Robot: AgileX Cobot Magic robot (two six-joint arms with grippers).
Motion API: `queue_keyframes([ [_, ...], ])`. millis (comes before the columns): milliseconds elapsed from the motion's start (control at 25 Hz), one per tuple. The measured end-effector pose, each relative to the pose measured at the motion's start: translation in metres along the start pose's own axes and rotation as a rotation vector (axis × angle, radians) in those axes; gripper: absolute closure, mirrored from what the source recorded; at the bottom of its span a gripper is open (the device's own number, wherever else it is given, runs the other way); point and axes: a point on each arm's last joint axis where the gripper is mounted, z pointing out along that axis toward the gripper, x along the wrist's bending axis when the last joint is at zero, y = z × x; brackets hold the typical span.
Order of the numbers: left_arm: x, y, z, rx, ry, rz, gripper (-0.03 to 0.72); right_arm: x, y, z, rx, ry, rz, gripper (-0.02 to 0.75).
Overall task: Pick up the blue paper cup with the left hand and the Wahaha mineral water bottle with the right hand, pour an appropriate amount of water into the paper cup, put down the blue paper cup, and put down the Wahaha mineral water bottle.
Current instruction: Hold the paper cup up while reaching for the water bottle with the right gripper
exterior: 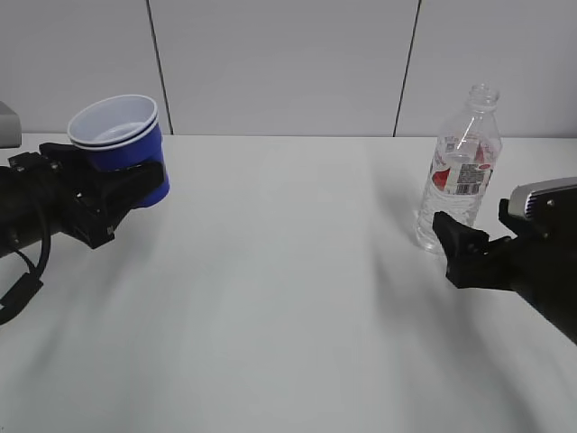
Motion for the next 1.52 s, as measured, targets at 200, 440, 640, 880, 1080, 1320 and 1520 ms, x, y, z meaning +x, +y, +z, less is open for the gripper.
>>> queue_keyframes([
  [200,0.000,0.000,0.000,-0.002,0.005,-0.002,0.244,-0.003,-0.005,0.012,0.015,-0.045,0.026,0.064],
  [440,0.000,0.000,0.000,-0.002,0.005,-0.002,0.244,-0.001,0.001,0.019,-0.012,-0.019,-0.115,0.064],
  [640,0.001,0.000,0.000,-0.002,0.007,-0.003,0.244,-0.007,0.006,0.024,-0.026,-0.085,-0.093,0.064],
  [880,0.002,0.001,0.000,-0.007,0.021,-0.010,0.244,-0.010,0.008,0.026,-0.033,-0.117,-0.103,0.066],
  [1080,0.004,0.001,0.000,-0.014,0.041,-0.020,0.244,-0.011,0.009,0.027,-0.034,-0.133,-0.098,0.122],
  [1320,0.005,0.002,0.000,-0.019,0.054,-0.026,0.244,-0.007,0.011,0.029,-0.051,-0.091,-0.023,0.170],
  [1520,0.005,0.002,0.000,-0.020,0.059,-0.028,0.244,-0.007,0.017,0.035,-0.081,-0.091,0.010,0.099],
])
